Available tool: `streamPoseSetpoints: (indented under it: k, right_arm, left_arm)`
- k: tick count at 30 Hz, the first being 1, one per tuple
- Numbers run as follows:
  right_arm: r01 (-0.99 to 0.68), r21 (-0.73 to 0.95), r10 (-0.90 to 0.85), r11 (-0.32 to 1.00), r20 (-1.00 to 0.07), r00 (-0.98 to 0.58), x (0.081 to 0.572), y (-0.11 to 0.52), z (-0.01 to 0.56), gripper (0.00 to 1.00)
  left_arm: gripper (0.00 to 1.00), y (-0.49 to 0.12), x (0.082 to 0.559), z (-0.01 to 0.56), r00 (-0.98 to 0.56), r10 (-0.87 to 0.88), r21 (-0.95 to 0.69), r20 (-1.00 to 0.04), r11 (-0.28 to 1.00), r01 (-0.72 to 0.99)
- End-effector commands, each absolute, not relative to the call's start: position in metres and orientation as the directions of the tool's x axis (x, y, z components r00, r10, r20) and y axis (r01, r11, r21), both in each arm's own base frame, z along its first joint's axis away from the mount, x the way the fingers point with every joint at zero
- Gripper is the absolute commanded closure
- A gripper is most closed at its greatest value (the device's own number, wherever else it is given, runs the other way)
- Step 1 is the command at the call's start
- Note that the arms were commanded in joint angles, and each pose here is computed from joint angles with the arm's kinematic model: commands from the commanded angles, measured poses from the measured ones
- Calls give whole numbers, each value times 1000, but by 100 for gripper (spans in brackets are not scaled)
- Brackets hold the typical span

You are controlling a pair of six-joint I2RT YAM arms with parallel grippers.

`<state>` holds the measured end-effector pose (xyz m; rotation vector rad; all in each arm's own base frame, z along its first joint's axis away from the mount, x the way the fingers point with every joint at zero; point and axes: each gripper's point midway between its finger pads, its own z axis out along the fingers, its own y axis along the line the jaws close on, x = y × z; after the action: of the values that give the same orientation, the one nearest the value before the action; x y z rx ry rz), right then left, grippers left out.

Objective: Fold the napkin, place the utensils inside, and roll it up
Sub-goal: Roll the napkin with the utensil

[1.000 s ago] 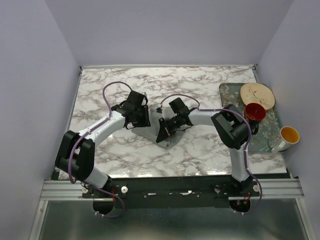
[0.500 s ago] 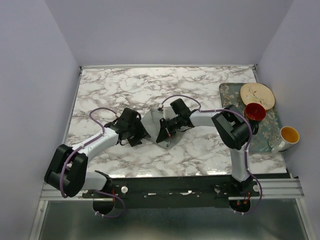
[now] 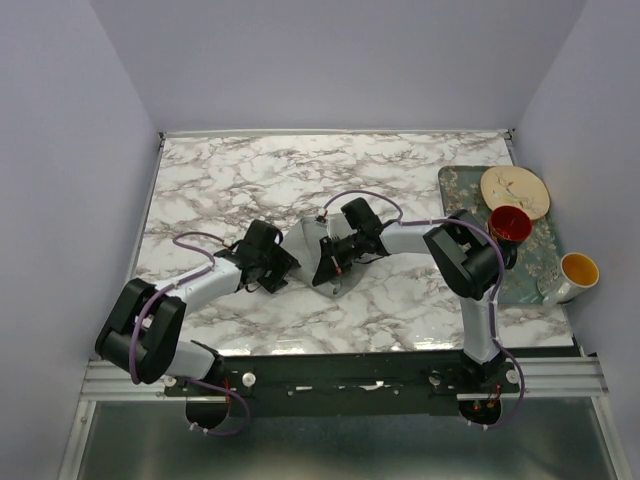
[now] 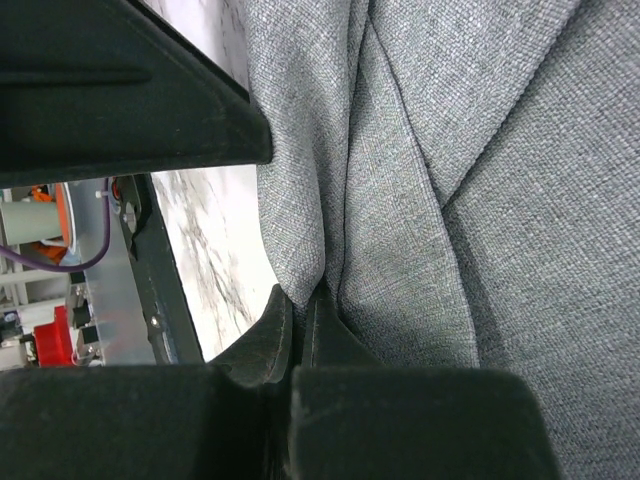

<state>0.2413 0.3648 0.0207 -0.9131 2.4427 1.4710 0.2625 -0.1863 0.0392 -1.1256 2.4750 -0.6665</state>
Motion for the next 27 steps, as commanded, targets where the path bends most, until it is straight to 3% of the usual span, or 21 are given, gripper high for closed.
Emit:
streamPoseSetpoints:
  k: [1, 5, 8, 9, 11, 15, 16, 17, 19, 21, 23, 27]
  right_arm:
    - [-551, 703, -464, 448, -344, -816, 229, 344, -25, 100]
    - [-551, 717, -462, 427, -351, -814, 228, 346, -23, 99]
    - [-563, 721, -473, 404, -362, -803, 226, 347, -23, 100]
    - [-575, 717, -480, 395, -373, -794, 226, 347, -22, 100]
    - [-586, 715, -487, 381, -384, -785, 224, 346, -19, 100]
    - [-631, 678, -514, 378, -413, -752, 227, 341, -18, 98]
    - [-638, 664, -520, 391, -412, -748, 229, 340, -19, 98]
    - [-640, 653, -528, 405, -405, -747, 228, 336, -15, 95]
    - [-680, 578, -542, 451, -428, -723, 234, 331, -12, 80]
    - [-711, 481, -542, 514, -460, -703, 241, 328, 4, 58]
    - [-715, 420, -559, 559, -446, -699, 235, 324, 15, 51]
    - [-705, 139, -560, 695, -509, -653, 249, 312, 42, 38]
  left_arm:
    - [35, -179, 270, 24, -540, -834, -516, -112, 513, -686]
    - [37, -178, 268, 9, -545, -829, -482, -124, 531, -697]
    - [46, -169, 271, 1, -552, -813, -451, -186, 570, -687]
    - [54, -168, 271, -1, -558, -807, -443, -193, 579, -684]
    - [58, -169, 271, -6, -576, -793, -428, -195, 598, -678]
    - [88, -168, 268, -17, -619, -755, -389, -216, 648, -654]
    - [91, -168, 267, -18, -628, -747, -385, -218, 657, -648]
    - [95, -168, 264, -18, -633, -743, -377, -216, 662, -648]
    - [100, -171, 266, -12, -637, -739, -382, -219, 666, -641]
    - [100, -173, 260, -6, -649, -727, -349, -226, 682, -642]
    - [100, -179, 261, 4, -649, -728, -337, -222, 682, -649]
    - [100, -188, 260, 16, -644, -742, -308, -187, 667, -679]
